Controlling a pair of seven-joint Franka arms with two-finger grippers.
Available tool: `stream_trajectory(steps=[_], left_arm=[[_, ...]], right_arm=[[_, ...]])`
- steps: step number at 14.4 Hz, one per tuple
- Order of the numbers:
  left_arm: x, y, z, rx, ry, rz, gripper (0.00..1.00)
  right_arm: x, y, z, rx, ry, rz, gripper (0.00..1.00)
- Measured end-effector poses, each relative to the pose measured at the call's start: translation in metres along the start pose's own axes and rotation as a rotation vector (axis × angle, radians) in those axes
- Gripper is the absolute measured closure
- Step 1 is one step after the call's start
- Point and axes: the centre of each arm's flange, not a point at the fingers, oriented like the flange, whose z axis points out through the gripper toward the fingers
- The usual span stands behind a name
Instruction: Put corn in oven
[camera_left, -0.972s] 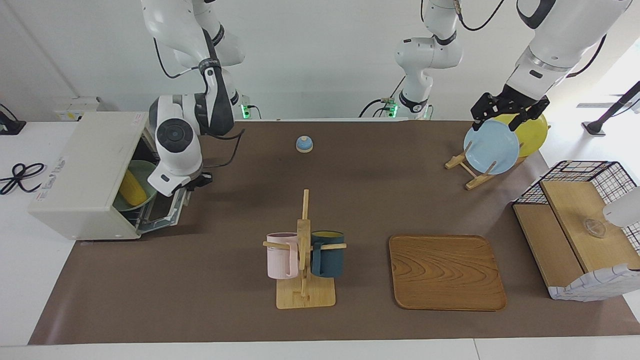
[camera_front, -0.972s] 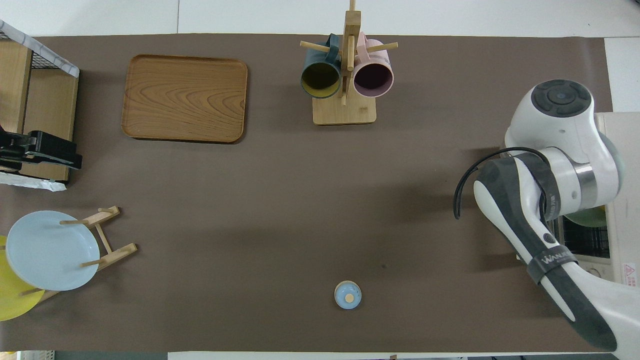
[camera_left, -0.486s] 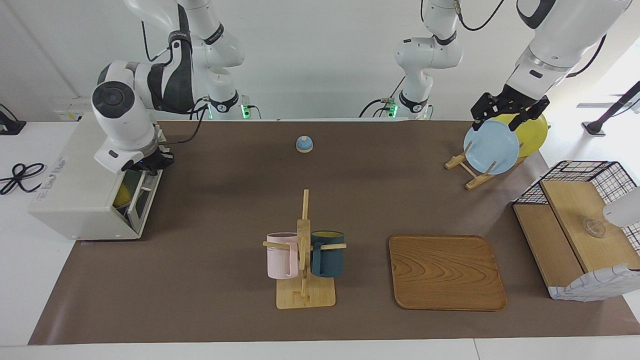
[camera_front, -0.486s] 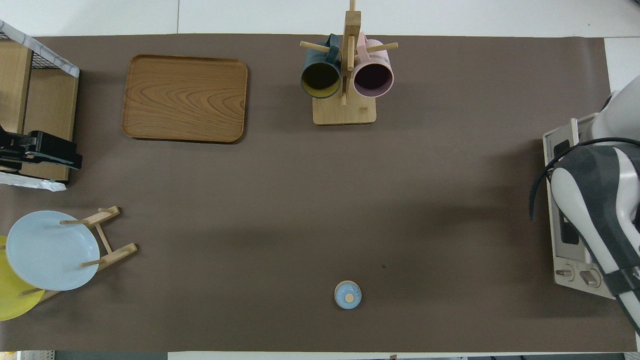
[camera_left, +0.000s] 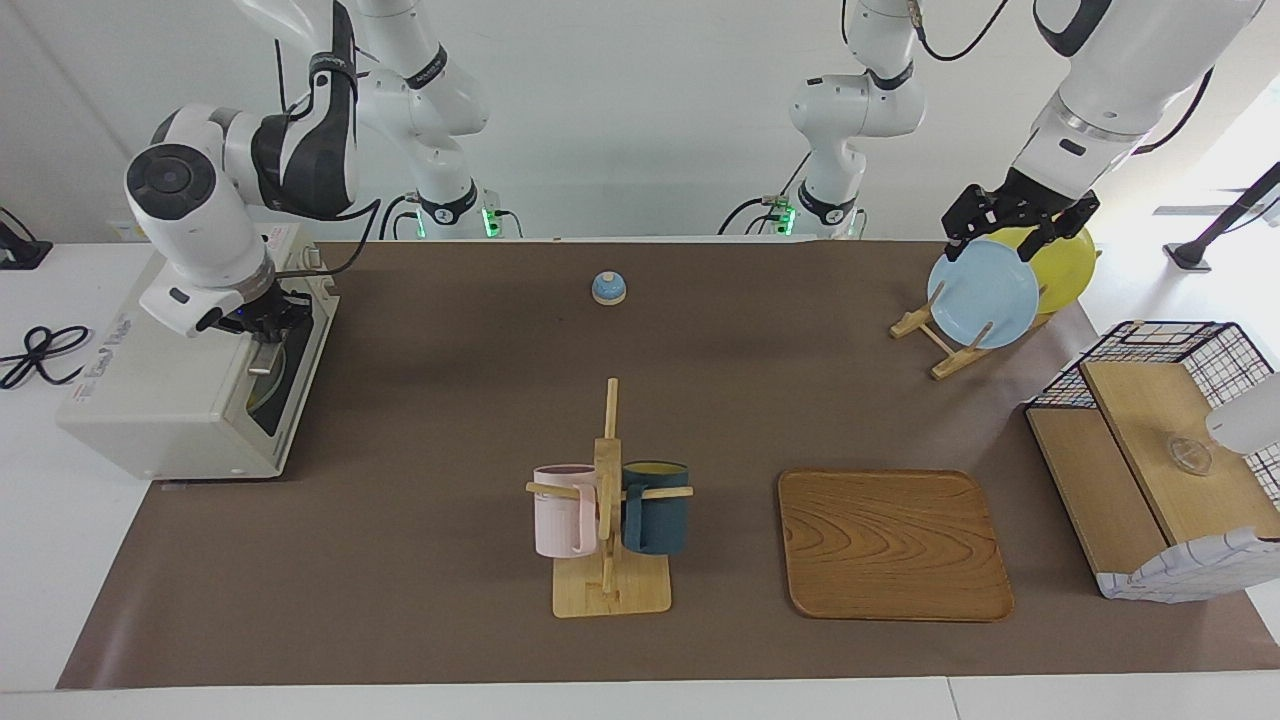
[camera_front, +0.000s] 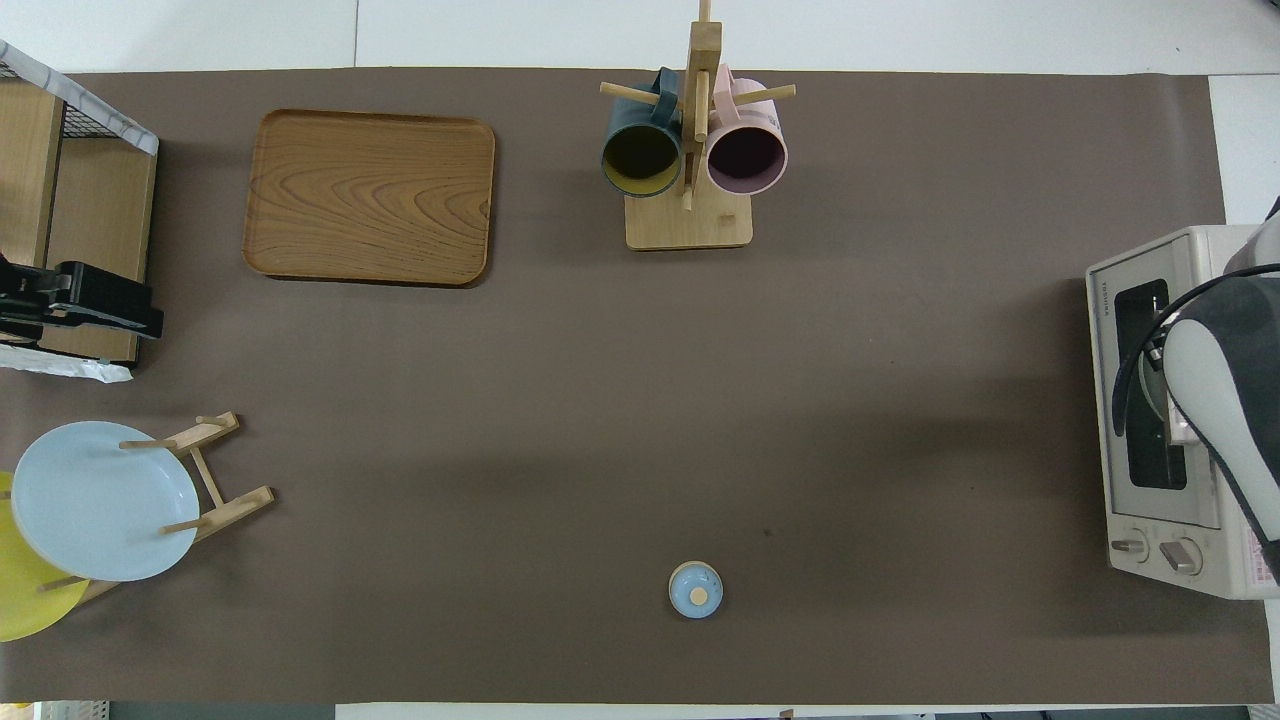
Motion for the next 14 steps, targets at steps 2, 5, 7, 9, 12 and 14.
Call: stream_trajectory(steps=[2,5,7,9,12,14], left_arm=[[0.0,0.0,0.0,0.0,0.0,0.0,0.0],[0.0,0.0,0.0,0.0,0.0,0.0,0.0],[0.0,0.0,0.0,0.0,0.0,0.0,0.0],[0.0,0.0,0.0,0.0,0.0,0.0,0.0],[0.0,0.0,0.0,0.0,0.0,0.0,0.0],[0.0,0.0,0.0,0.0,0.0,0.0,0.0]], right_arm=[[-0.006,0.004,-0.035,0.042,0.025,0.023,0.57],[-0.019,0.009,-0.092,0.087,0.093,0.046,0.47],[-0.021,0.004,-0.105,0.145,0.12,0.042,0.43],[-0.02,-0.001,-0.106,0.188,0.13,0.035,0.22],[-0.019,-0.002,-0.106,0.201,0.13,0.033,0.0],[-0.019,-0.003,-0.106,0.203,0.123,0.03,0.0]])
